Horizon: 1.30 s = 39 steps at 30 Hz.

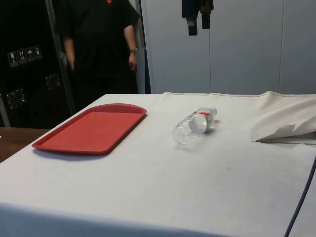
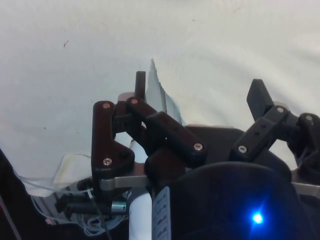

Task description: Place the bottle upright on the tray.

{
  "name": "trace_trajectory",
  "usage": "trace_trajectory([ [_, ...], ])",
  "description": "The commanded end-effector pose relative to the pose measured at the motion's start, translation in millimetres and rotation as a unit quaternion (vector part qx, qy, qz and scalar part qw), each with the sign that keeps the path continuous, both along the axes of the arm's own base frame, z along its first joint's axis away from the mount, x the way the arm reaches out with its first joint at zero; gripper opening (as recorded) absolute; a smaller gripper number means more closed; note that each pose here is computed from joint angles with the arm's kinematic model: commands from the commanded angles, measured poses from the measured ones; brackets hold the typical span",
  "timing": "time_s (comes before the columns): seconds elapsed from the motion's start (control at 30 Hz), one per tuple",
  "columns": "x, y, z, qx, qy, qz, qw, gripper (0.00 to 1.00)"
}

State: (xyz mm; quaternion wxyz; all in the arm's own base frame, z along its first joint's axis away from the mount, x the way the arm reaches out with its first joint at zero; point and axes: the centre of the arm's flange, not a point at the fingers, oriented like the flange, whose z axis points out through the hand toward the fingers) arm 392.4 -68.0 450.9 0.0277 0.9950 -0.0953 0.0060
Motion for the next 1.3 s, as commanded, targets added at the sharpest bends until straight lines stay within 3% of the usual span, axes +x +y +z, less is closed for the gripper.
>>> trace_trajectory([
  [0.0,-1.2,0.1,0,-0.002,-0.002,-0.001,1.00000,1.00],
  [0.33,-0.2,-0.3,-1,0.000,0.001,-0.003,1.00000,1.00],
  [0.47,0.3,0.1,-2,-0.003,-0.001,-0.011,0.99994,1.00],
  [0.5,0.1,-0.4,-1,0.000,0.002,-0.005,0.99998,1.00],
  [0.77,2.9,0.7,-11,-0.009,-0.009,-0.030,0.99946,1.00],
  [0.83,2.9,0.9,-12,-0.006,-0.005,-0.030,0.99953,1.00],
  [1.1,4.9,1.2,-23,-0.019,-0.018,-0.054,0.99820,1.00],
  [1.13,4.5,1.5,-22,-0.015,-0.013,-0.049,0.99863,1.00],
  [1.17,5.0,1.3,-25,-0.020,-0.019,-0.056,0.99804,1.00],
  [1.27,5.2,0.8,-28,-0.022,-0.020,-0.065,0.99743,1.00],
])
